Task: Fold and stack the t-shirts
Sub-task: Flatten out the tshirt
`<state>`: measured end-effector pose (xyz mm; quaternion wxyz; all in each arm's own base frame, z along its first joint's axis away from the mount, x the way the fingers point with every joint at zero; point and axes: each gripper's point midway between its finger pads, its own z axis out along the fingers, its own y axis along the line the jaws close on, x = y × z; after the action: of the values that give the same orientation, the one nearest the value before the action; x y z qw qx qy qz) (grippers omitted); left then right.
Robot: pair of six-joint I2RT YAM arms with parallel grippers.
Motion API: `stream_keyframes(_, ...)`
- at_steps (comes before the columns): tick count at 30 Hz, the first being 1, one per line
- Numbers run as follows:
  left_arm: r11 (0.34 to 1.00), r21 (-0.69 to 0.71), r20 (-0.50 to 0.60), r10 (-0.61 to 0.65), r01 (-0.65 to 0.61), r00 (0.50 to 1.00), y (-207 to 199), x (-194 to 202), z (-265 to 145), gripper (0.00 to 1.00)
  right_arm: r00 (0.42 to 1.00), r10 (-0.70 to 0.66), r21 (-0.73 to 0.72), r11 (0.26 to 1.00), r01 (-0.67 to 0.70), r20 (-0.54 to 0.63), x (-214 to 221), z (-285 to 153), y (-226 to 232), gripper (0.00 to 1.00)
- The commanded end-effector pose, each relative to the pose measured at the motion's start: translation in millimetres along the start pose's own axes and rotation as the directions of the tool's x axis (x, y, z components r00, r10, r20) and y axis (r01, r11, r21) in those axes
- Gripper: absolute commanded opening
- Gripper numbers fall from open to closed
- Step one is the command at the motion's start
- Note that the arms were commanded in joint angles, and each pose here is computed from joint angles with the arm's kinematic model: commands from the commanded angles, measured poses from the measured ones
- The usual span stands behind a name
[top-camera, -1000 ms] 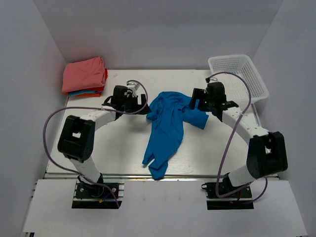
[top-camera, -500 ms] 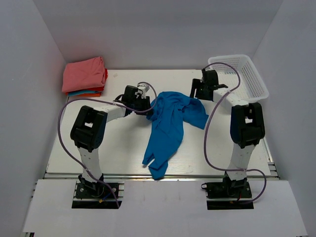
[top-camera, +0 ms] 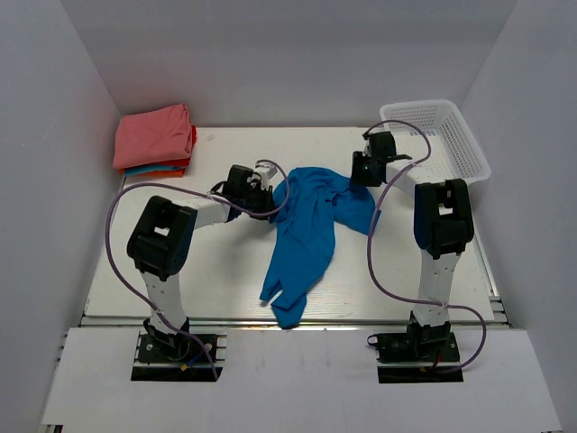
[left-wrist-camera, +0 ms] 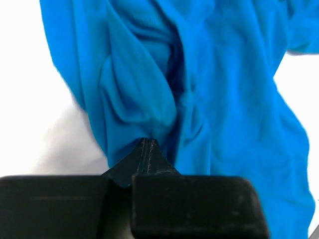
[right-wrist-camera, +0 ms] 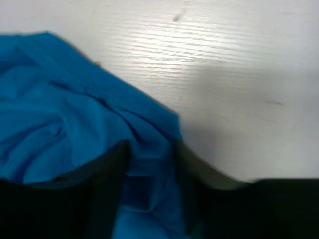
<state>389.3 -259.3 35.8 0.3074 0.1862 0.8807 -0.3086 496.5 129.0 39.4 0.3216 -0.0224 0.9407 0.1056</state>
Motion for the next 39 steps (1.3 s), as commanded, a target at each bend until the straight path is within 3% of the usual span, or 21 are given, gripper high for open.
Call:
stream_keyframes(1, 0.998, -0.029, 0.159, 0.06, -0.056, 0.986, -17.7, -41.9, -34.5, 0.0, 0.996, -0.078, -0.141, 0.987, 0.083, 0.036, -6.7, -11.4, 22.6, 0.39)
stream_keyframes(2, 0.997, -0.051, 0.187, 0.07, -0.062, 0.98, -16.9, -48.5, -39.7, 0.0, 0.995, -0.08, -0.145, 0.986, 0.087, 0.053, -10.6, -14.3, 23.3, 0.19)
stream_keyframes(4, 0.996, -0.053, 0.228, 0.078, -0.068, 0.971, -24.8, -60.3, -54.0, 0.0, 0.995, -0.085, -0.149, 0.985, 0.092, 0.051, -8.1, -15.2, 22.1, 0.0)
stream_keyframes(9, 0.993, -0.084, 0.289, 0.101, -0.08, 0.952, -31.9, -77.7, -76.8, 0.0, 0.987, -0.113, -0.184, 0.974, 0.134, 0.116, -26.4, -39.6, 33.7, 0.0)
stream_keyframes(13, 0.989, -0.041, 0.256, 0.149, -0.144, 0.955, -41.6, -80.2, -76.6, 0.0, 0.97, -0.106, -0.192, 0.97, 0.149, 0.219, -52.6, -74.0, 42.6, 0.0)
stream_keyframes(15, 0.985, 0.011, 0.176, 0.17, -0.175, 0.97, -44.4, -64.6, -68.4, 0.8, 0.967, -0.103, -0.199, 0.968, 0.152, 0.235, -56.1, -83.1, 45.8, 0.0)
stream_keyframes(16, 0.984, 0.03, 0.152, 0.172, -0.178, 0.973, -43.0, -57.0, -61.5, 1.0, 0.966, -0.099, -0.201, 0.968, 0.149, 0.239, -57.0, -85.7, 45.8, 0.0)
stream_keyframes(18, 0.975, 0.065, 0.135, 0.204, -0.214, 0.97, -48.7, -48.0, -55.7, 1.0, 0.967, -0.098, -0.213, 0.966, 0.149, 0.236, -53.7, -87.9, 48.1, 0.0)
stream_keyframes(20, 0.957, 0.089, 0.131, 0.264, -0.276, 0.956, -56.7, -43.4, -49.3, 1.0, 0.967, -0.094, -0.21, 0.967, 0.146, 0.237, -54.1, -89.7, 46.6, 0.0)
stream_keyframes(26, 0.964, -0.033, 0.003, 0.265, -0.265, 0.964, -30.1, -26.3, -25.7, 1.0, 0.969, -0.087, -0.21, 0.968, 0.137, 0.231, -54.2, -91.7, 46.8, 0.0)
stream_keyframes(30, 0.964, -0.141, -0.062, 0.22, -0.227, 0.974, -5.1, -15.0, -10.1, 0.92, 0.971, -0.088, -0.212, 0.968, 0.137, 0.224, -52.2, -92.0, 46.3, 0.0)
stream_keyframes(33, 0.97, -0.157, -0.077, 0.176, -0.186, 0.981, -0.6, -11.9, -3.1, 0.65, 0.972, -0.092, -0.21, 0.968, 0.138, 0.215, -48.1, -90.5, 45.8, 0.0)
stream_keyframes(34, 0.972, -0.158, -0.075, 0.167, -0.177, 0.983, -1.0, -11.8, -3.0, 0.44, 0.973, -0.091, -0.206, 0.969, 0.135, 0.211, -47.0, -89.5, 44.2, 0.0)
stream_keyframes(36, 0.972, -0.167, -0.033, 0.16, -0.164, 0.986, -3.0, -22.8, -3.6, 0.18, 0.975, -0.091, -0.204, 0.97, 0.134, 0.205, -44.9, -89.4, 44.1, 0.0)
stream_keyframes(38, 0.976, -0.171, 0.005, 0.136, -0.133, 0.991, -3.8, -27.4, -10.8, 0.0, 0.976, -0.091, -0.195, 0.972, 0.13, 0.197, -42.4, -88.2, 41.4, 0.0)
stream_keyframes(39, 0.974, -0.179, 0.025, 0.143, -0.137, 0.989, -4.4, -31.2, -14.7, 0.0, 0.976, -0.093, -0.193, 0.972, 0.132, 0.199, -41.8, -89.0, 42.0, 0.0)
